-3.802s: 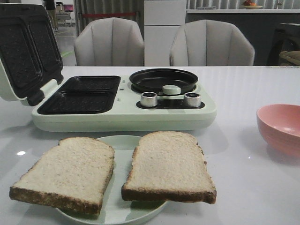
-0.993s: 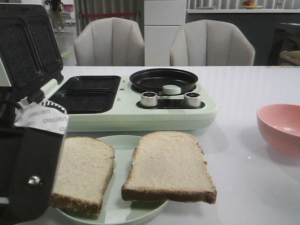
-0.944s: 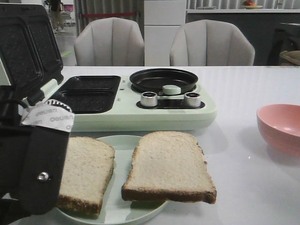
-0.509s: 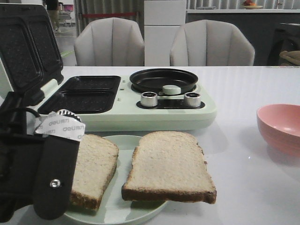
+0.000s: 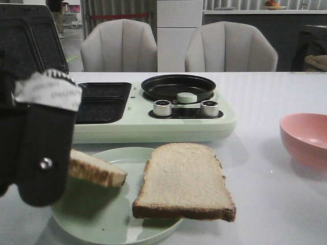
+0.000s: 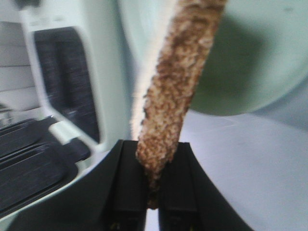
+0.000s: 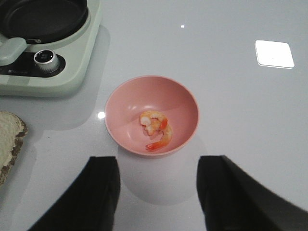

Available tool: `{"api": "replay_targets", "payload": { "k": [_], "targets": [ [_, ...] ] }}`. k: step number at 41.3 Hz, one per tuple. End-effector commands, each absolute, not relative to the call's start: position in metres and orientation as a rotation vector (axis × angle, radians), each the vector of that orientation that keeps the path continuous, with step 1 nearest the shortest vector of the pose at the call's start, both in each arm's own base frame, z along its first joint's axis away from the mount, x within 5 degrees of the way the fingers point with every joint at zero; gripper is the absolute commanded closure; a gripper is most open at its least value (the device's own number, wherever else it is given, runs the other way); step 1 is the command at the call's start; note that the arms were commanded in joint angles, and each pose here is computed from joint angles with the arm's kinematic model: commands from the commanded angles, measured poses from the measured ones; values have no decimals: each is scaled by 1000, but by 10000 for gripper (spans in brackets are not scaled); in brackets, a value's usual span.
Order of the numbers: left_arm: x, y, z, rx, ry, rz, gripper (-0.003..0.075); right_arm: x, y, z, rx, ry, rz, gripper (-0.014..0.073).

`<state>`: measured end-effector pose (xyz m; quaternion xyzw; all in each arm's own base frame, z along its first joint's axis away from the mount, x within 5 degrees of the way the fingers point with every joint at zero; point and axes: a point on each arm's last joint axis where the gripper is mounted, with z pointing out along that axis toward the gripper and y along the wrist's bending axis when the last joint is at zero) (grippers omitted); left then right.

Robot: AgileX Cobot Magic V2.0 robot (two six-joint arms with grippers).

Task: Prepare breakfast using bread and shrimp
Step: 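Lift the bread and lower it into the sandwich maker tray, release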

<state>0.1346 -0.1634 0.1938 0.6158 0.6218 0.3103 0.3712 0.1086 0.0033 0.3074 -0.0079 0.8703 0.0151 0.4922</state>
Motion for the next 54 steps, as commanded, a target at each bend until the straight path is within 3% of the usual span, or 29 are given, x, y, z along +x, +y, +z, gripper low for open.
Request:
{"api": "replay_targets", "payload": {
  "k": [1, 7, 13, 28, 40, 54],
  "targets": [
    [136, -154, 232, 1377, 1492, 914, 619, 113, 2, 321, -16, 2024, 25, 118],
    [134, -145, 267, 1248, 1318, 927, 619, 113, 2, 321, -16, 2024, 25, 118],
    [135, -145, 293, 1171, 1252, 867, 619, 113, 2, 321, -16, 2024, 25, 118],
    [194, -149, 334, 1092, 1335, 761, 619, 113, 2, 321, -16, 2024, 25, 118],
    [272, -151, 329, 1125, 1443, 733, 619, 113, 2, 321, -16, 2024, 25, 118],
    [367, -145, 292, 1086, 1595, 846, 619, 113, 2, 321, -16, 2024, 25, 118]
  ]
}}
